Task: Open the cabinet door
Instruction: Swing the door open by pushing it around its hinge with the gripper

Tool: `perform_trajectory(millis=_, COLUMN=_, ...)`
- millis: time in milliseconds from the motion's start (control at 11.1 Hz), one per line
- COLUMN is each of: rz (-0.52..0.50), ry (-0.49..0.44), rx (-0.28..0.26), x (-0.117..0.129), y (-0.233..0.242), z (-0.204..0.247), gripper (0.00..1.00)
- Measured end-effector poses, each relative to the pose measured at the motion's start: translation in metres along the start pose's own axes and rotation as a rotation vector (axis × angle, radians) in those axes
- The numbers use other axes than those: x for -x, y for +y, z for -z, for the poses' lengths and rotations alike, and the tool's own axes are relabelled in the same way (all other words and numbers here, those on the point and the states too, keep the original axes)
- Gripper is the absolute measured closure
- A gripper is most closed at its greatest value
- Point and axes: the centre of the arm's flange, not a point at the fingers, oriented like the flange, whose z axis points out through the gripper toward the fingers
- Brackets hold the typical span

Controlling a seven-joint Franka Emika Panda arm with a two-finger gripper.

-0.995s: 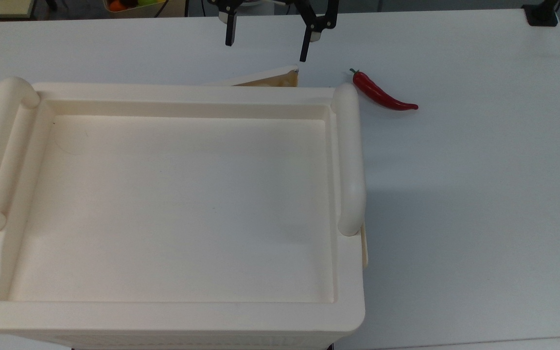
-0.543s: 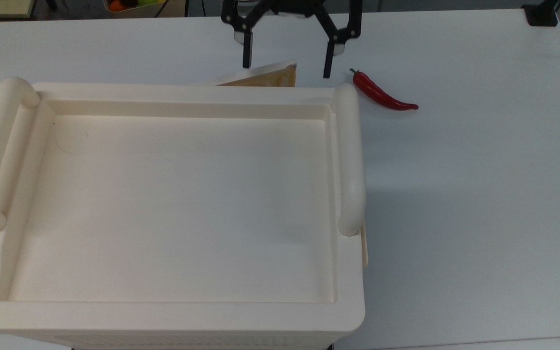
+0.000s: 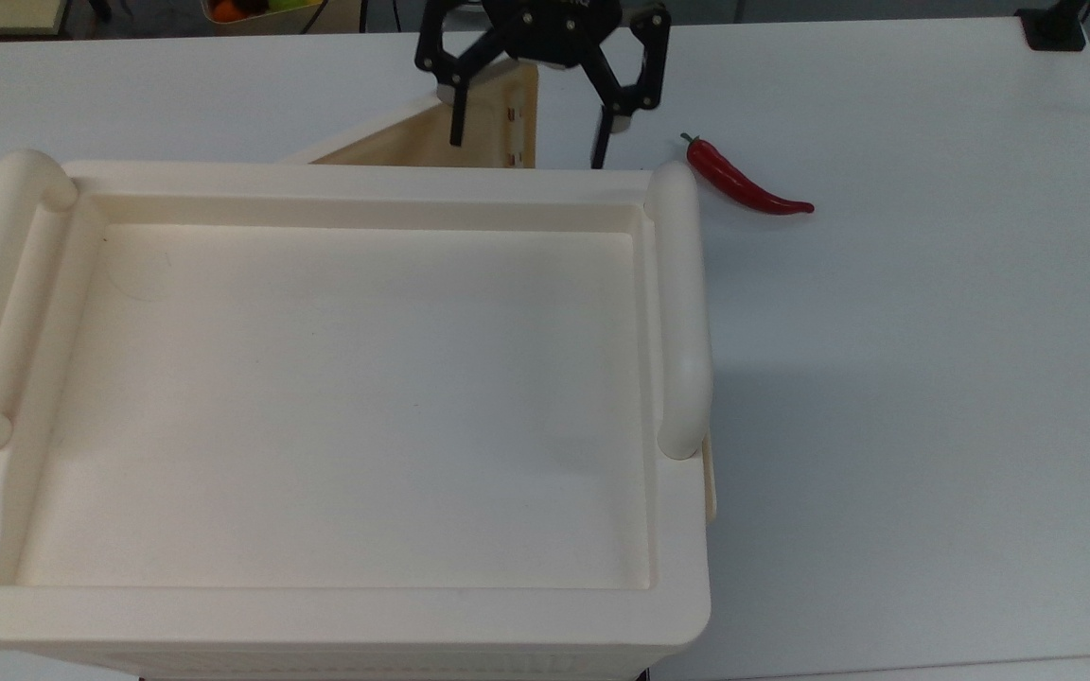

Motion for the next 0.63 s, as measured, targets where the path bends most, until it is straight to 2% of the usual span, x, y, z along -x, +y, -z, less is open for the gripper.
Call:
perform_trajectory(millis=181, rz=0.060, ry=-0.111, rx=0.046, x=0.011, y=0.022, z=0.012, gripper=0.00)
perform_trajectory(millis=271, rz=0.090, ry=-0.171, rx=0.043, x=0.016, y=0.039, z=0.016, gripper=0.00)
perform_trajectory(millis=452, rz=0.147, ry=-0.291, rx=-0.031, x=0.026, y=0.085, z=0.017, gripper=0.00)
perform_trajectory(millis=633, rz=0.161, ry=-0.367, rx=-0.065, x=0.035, y=0.109, z=0.013, gripper=0.00)
